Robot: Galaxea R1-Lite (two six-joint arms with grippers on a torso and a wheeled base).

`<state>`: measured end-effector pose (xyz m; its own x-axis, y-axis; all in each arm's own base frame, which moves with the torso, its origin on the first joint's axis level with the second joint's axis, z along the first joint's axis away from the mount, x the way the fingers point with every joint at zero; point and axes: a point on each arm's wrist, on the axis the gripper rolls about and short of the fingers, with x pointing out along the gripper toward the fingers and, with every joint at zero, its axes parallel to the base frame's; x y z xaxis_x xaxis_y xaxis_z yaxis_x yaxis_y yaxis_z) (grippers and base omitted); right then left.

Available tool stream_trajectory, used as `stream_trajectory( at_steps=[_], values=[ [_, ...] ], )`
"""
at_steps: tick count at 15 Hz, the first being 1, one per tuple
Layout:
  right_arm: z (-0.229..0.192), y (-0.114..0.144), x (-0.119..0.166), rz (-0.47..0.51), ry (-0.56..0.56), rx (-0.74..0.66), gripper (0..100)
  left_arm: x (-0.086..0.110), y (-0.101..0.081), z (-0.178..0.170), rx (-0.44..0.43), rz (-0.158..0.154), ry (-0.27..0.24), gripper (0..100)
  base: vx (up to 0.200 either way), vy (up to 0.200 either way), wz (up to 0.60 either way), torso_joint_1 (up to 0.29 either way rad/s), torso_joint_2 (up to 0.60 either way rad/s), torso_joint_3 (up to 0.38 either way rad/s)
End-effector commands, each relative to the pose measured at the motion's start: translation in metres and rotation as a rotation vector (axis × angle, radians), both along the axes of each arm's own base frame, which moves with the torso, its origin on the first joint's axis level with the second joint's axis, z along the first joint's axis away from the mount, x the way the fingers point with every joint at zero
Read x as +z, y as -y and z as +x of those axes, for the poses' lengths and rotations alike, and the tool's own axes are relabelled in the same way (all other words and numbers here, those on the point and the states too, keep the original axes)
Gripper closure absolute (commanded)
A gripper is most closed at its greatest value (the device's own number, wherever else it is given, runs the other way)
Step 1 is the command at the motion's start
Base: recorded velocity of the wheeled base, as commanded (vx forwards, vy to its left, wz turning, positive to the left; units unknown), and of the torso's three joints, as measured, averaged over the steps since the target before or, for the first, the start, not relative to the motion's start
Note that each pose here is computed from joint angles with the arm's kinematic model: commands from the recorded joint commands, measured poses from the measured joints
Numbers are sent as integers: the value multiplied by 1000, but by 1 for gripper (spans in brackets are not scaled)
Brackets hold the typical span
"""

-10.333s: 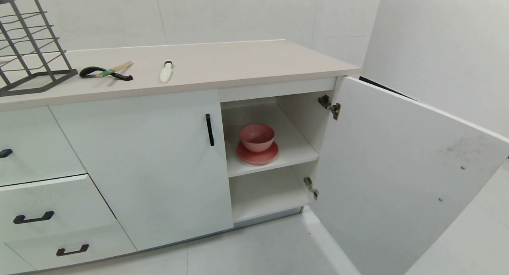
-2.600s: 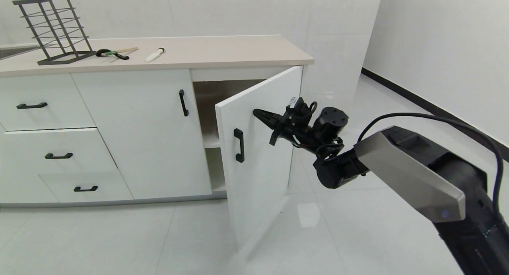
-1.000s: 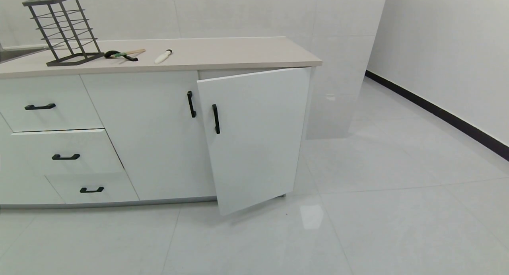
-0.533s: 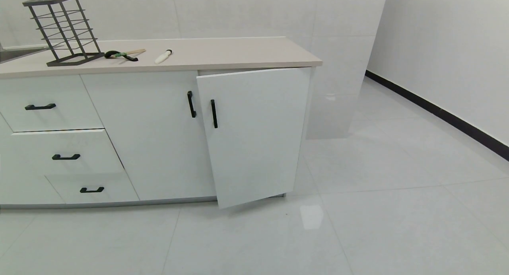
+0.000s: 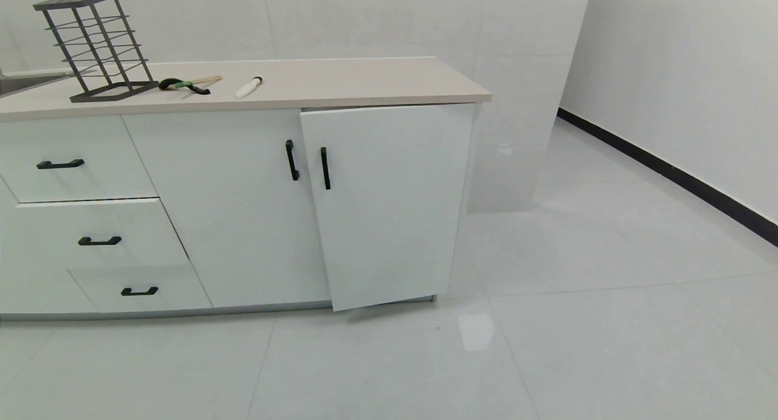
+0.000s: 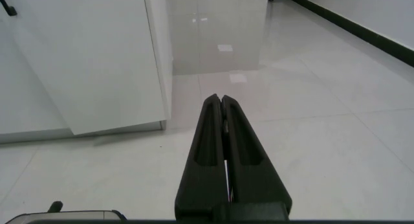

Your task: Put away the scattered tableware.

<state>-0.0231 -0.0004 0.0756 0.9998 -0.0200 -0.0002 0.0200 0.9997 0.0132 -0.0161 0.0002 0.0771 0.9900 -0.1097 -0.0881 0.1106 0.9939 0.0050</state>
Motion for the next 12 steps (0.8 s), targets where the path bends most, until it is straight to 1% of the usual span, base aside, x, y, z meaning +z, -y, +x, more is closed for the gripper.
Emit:
stream_trajectory(
  at_steps=[1, 5, 7, 10, 12],
  values=[
    [0, 0, 0, -1, -3, 0, 100, 0, 0, 0, 0, -1, -1, 0, 200, 200, 0, 2, -2, 7],
    [0, 0, 0, 1, -3, 0, 100, 0, 0, 0, 0, -1, -1, 0, 200, 200, 0, 1, 5, 2],
    [0, 0, 0, -1, -3, 0, 100, 0, 0, 0, 0, 1, -1, 0, 0, 200, 600, 2, 5, 5],
    [0, 0, 0, -1, -3, -1, 100, 0, 0, 0, 0, 11, 2, 0, 0, 200, 600, 9, 7, -1],
    [0, 0, 0, -1, -3, 0, 100, 0, 0, 0, 0, 11, 1, 0, 0, 200, 0, 5, 5, 0]
  ],
)
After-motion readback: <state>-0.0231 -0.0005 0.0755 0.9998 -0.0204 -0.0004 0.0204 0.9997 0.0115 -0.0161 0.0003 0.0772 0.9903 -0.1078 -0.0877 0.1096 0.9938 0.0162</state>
